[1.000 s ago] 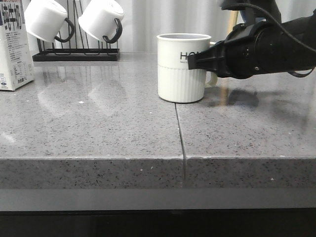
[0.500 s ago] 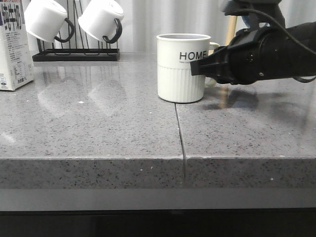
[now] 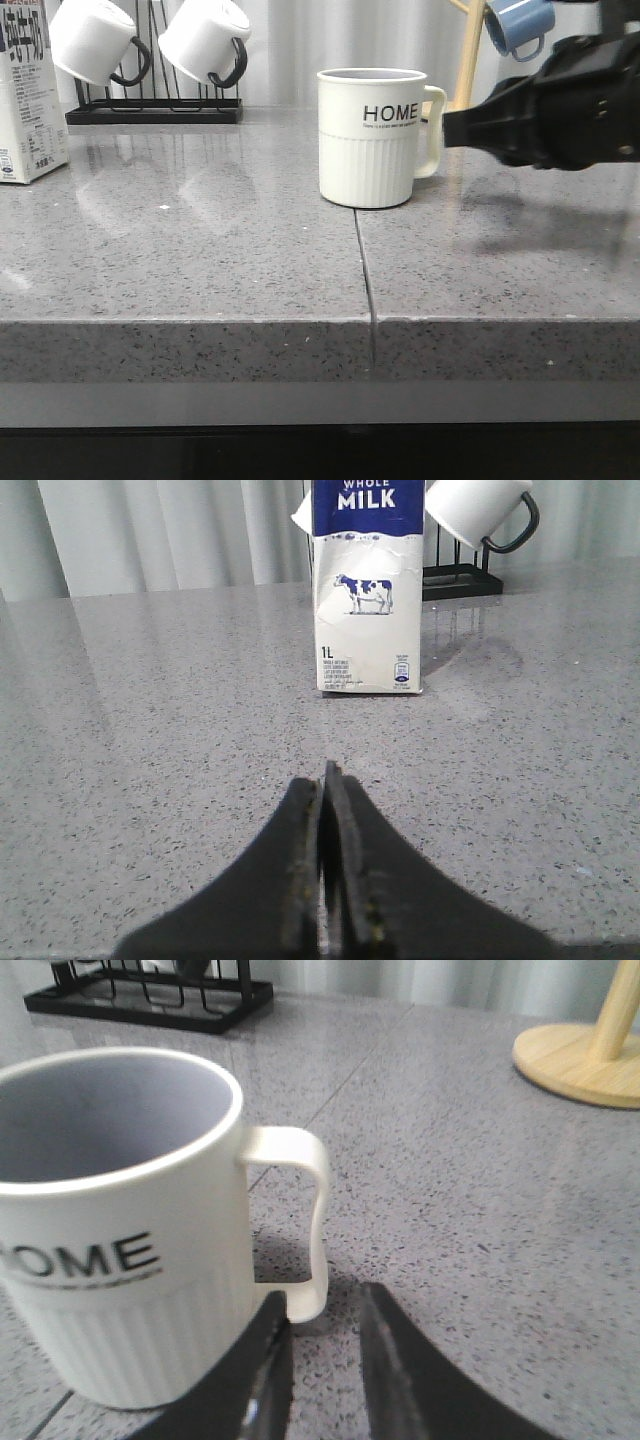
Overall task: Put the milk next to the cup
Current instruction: 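Withdraw the right gripper away from the mug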
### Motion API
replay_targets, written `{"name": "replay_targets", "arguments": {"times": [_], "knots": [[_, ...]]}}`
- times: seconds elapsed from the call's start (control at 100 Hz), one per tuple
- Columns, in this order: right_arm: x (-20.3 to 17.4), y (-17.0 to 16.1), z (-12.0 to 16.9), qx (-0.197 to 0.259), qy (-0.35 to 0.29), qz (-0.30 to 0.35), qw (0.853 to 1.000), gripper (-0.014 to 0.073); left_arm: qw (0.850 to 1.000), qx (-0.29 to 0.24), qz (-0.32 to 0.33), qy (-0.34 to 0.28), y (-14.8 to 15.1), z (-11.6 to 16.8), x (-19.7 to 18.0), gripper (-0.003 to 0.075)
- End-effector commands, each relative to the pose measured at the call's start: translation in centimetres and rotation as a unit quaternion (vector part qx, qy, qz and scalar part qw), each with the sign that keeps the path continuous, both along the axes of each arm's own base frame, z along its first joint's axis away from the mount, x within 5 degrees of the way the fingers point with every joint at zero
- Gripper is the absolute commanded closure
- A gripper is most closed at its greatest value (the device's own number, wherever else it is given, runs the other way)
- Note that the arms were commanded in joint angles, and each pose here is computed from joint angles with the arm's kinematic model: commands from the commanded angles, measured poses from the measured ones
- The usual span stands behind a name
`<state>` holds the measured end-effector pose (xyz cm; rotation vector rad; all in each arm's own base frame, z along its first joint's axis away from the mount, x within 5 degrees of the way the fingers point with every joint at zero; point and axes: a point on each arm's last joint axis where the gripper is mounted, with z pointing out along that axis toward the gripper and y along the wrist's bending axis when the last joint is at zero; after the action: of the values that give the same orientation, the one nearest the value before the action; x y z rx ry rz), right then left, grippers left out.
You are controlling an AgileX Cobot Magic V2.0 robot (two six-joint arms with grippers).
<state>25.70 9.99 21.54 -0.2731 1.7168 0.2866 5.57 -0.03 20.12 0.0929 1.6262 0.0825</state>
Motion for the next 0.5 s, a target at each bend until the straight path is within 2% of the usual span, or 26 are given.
{"name": "replay_targets", "arguments": {"times": [0.0,0.11,0.19,0.49], "knots": [[-1.4,-0.5,2.8,0.022,-0.076,0.002,0.997,0.0491,1.000,-0.007,0.001,-0.029,0.0,-0.7,0.0,0.0741],[-3.5,-1.3,3.6,0.026,-0.086,0.003,0.996,0.0610,1.000,-0.007,0.001,-0.029,0.0,-0.7,0.0,0.0741],[-5.0,-1.9,4.3,0.032,-0.091,0.003,0.995,0.0664,1.000,-0.007,0.001,-0.029,0.0,-0.7,0.0,0.0741],[-9.8,-3.7,6.0,0.020,-0.050,0.008,0.999,0.0660,1.000,-0.007,0.001,-0.029,0.0,-0.7,0.0,0.0741]]}}
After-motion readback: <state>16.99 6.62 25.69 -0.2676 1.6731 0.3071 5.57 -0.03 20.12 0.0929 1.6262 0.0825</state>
